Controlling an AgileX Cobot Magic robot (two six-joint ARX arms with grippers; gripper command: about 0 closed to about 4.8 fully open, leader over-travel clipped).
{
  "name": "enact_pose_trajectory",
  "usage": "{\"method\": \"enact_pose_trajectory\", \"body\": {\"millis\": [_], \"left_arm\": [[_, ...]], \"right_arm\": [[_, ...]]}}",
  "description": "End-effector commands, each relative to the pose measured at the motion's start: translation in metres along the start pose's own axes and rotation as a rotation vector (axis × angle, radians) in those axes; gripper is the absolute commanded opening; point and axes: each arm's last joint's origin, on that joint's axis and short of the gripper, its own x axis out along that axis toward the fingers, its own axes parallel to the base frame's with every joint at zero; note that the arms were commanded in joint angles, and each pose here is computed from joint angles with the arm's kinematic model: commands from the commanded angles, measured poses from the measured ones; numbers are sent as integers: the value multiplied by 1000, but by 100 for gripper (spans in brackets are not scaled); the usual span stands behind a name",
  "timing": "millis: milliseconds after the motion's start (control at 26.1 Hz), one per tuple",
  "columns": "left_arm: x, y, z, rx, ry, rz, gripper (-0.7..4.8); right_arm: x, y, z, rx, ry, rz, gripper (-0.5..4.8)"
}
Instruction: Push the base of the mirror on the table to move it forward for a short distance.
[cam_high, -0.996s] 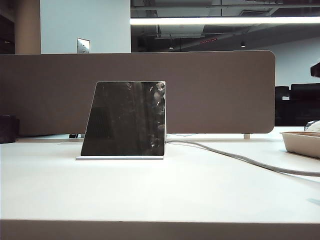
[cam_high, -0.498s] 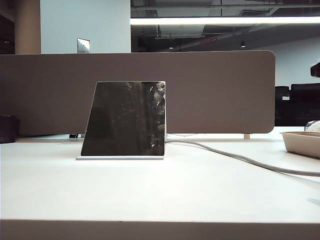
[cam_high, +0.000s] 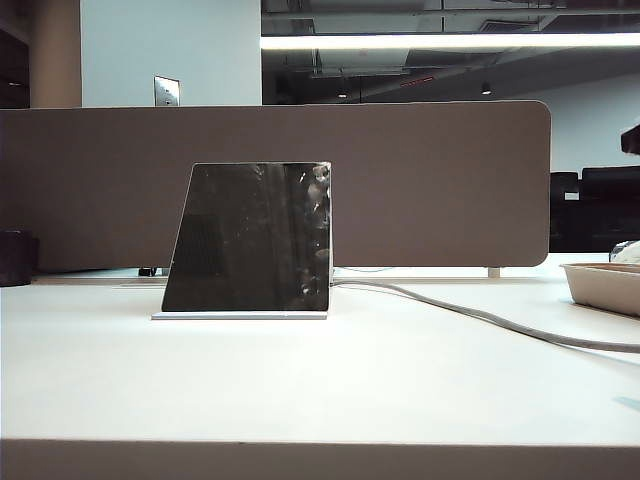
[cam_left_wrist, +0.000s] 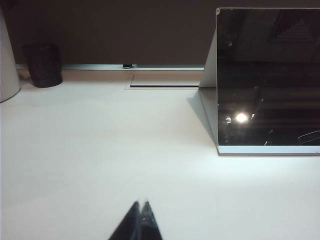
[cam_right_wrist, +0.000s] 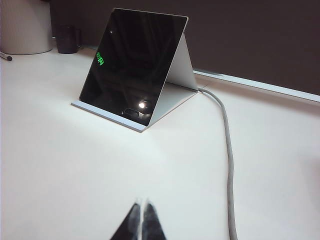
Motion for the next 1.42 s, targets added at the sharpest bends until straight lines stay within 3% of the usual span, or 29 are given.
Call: {"method": "enact_pose_trajectory", "body": {"millis": [38, 192, 422, 537, 728, 1418], "left_arm": [[0, 0, 2, 7, -19, -4, -2], [0, 0, 2, 7, -19, -4, -2], [0, 0, 2, 7, -18, -4, -2], [0, 0, 2, 7, -18, -4, -2], [0, 0, 2, 7, -19, -4, -2], [0, 0, 2, 7, -18, -4, -2]], "right_arm": [[0, 0, 2, -2, -14, -3, 22], [0, -11, 1, 0, -12, -110, 22], [-8, -41, 0, 2, -3, -435, 22], [-12, -50, 0, 3, 0, -528, 22], [-14, -54, 0, 4, 1, -575, 22], [-14, -54, 0, 4, 1, -575, 22]]}}
